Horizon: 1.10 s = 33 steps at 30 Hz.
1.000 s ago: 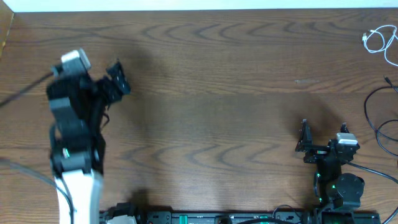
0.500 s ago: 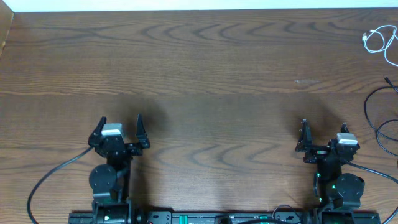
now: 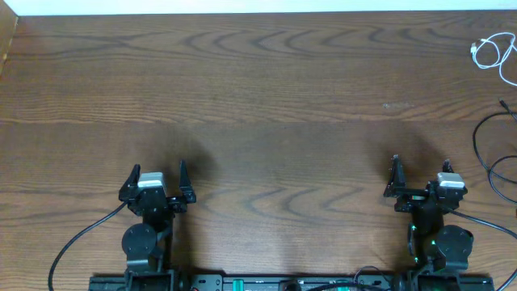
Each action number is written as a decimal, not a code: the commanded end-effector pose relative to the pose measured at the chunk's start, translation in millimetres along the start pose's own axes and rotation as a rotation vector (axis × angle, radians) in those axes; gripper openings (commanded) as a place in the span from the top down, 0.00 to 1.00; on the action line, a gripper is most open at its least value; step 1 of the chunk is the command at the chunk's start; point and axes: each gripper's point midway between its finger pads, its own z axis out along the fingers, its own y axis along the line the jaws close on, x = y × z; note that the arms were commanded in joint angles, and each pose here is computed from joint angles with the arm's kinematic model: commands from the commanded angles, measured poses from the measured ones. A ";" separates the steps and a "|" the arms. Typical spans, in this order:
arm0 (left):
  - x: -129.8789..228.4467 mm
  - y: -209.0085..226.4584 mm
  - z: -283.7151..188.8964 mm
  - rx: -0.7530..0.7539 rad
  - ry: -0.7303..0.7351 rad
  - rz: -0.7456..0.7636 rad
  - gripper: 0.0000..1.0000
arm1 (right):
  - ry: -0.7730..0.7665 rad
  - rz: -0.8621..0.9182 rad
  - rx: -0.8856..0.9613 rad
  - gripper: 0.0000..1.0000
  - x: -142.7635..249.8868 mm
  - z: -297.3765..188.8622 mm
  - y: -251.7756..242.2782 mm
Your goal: Untangle cables
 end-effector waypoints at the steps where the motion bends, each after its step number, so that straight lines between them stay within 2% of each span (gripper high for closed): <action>1: 14.3 0.9 -0.1 -0.008 0.047 0.012 0.05 | 0.001 0.005 -0.002 0.01 0.9 -0.2 0.1; 33: 16.6 0.9 0.4 -0.008 0.058 0.013 0.04 | 0.001 0.005 -0.002 0.01 1.0 -0.1 0.1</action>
